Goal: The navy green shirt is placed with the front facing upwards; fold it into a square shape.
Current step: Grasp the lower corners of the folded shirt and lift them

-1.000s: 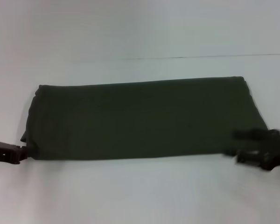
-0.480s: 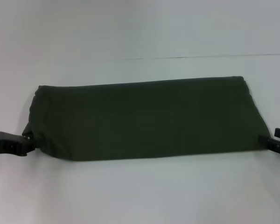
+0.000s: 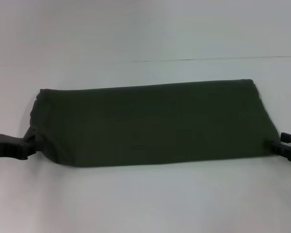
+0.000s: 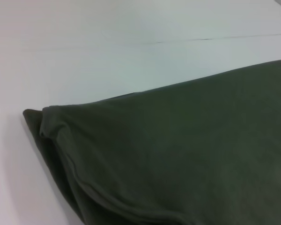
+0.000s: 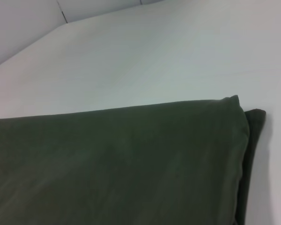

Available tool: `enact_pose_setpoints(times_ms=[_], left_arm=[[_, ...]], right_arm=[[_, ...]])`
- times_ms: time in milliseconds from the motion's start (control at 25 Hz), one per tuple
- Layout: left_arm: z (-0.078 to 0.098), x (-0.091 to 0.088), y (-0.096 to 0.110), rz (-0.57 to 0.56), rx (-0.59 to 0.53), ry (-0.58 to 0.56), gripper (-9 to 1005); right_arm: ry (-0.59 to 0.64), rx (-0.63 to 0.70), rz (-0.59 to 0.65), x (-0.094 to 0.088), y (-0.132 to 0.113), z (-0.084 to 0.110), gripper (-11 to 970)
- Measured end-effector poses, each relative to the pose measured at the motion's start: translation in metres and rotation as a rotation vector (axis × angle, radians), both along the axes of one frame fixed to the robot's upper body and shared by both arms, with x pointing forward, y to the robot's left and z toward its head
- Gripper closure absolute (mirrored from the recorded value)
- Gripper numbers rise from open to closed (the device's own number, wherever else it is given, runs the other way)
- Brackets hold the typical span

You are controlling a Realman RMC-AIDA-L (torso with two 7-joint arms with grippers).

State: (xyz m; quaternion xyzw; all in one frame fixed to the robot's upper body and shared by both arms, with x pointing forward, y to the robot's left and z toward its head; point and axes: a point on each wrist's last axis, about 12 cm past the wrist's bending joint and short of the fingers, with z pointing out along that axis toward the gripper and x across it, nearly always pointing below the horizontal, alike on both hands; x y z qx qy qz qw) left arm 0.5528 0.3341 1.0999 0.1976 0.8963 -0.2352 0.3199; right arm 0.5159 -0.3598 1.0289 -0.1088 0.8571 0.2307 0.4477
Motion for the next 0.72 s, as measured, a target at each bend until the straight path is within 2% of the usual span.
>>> enact_pose_setpoints(times_ms=[320,560,720], left_arm=[[0.002,0.002,0.000,0.003,-0.008,-0.013,960],[0.003,0.003,0.000,0.004,-0.009,-0.021,960],[0.004,0.003,0.000,-0.001,-0.007,-0.029,961]], right_arm=[[0.032,-0.002,0.009,0.007,0.007,-0.001,246],[0.046,0.002,0.028,0.010,0.010,-0.001,285],[0.051,-0.009,0.043,0.011,0.011,-0.001,455]])
